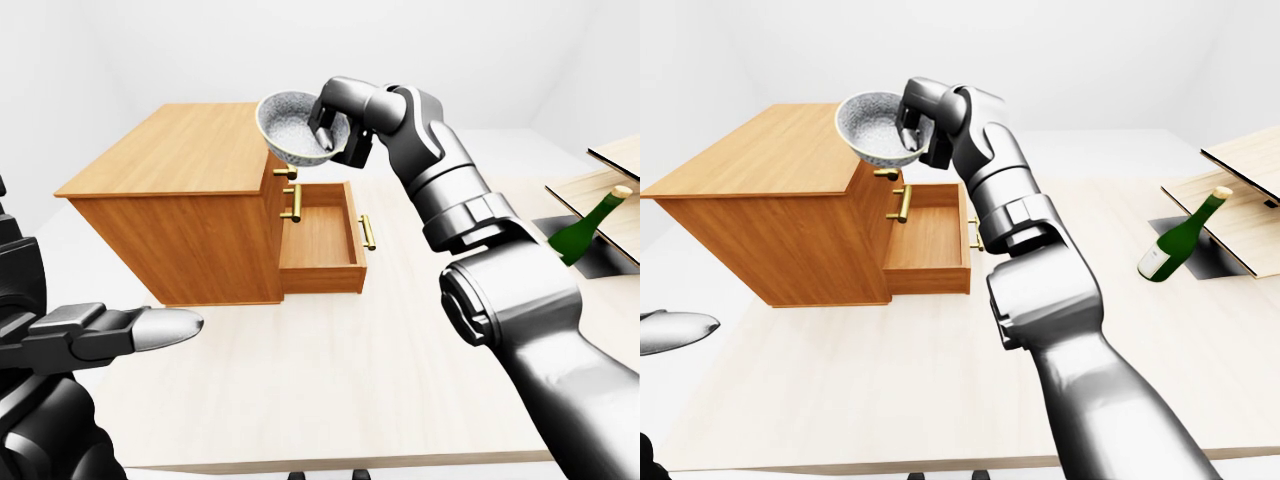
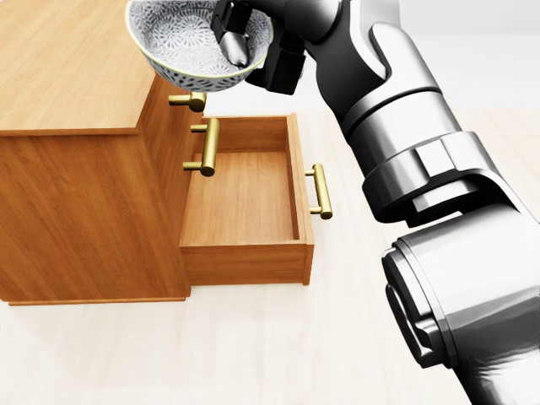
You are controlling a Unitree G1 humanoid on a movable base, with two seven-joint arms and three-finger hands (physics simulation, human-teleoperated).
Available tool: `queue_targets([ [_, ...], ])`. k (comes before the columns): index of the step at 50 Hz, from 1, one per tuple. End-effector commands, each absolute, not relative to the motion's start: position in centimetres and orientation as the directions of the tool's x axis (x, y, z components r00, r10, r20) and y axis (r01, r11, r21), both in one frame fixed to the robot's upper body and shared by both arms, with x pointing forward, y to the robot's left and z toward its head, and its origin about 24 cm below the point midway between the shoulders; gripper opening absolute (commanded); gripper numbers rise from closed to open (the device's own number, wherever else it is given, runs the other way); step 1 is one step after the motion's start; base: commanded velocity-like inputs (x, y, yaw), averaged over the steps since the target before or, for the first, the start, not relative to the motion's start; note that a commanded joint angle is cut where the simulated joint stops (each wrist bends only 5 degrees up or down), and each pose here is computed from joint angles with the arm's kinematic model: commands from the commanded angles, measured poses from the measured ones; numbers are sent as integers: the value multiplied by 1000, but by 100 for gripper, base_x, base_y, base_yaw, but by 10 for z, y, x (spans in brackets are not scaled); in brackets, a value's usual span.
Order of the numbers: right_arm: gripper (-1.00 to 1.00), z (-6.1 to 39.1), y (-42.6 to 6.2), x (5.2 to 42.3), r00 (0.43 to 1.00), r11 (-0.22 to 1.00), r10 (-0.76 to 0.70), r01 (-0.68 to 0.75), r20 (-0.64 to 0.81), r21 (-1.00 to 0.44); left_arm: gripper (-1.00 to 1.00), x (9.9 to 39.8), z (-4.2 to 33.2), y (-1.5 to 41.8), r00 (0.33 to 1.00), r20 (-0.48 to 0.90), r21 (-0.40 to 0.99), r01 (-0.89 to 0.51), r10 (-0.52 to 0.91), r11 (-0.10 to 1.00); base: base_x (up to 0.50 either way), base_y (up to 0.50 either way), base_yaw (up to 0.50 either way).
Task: Put the bowl on top of the cabinet.
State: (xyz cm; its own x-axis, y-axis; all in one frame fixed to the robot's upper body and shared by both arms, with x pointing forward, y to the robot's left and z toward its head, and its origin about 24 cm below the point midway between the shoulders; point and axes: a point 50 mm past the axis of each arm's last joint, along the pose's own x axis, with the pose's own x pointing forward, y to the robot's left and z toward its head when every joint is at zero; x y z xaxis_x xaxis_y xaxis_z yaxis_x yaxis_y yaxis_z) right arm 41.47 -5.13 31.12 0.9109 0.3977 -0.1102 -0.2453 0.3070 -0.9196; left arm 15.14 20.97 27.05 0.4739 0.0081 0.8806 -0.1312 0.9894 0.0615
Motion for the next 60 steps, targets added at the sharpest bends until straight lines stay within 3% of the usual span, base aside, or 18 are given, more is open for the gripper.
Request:
queue_targets([
  [1, -100, 327, -36, 410, 893, 380, 446, -244, -54, -892, 100, 152, 270, 210, 475, 880, 60, -131, 10, 990, 0, 0, 0],
  [32, -100, 320, 3, 401, 855, 387, 515, -285, -51, -877, 100, 149, 272, 209, 460, 888, 59, -128, 7, 990, 0, 0, 0],
  [60, -100, 315, 15, 400, 860, 439, 511, -274, -14, -856, 100, 147, 273, 210, 453, 891, 49, -120, 11, 992, 0, 0, 0],
])
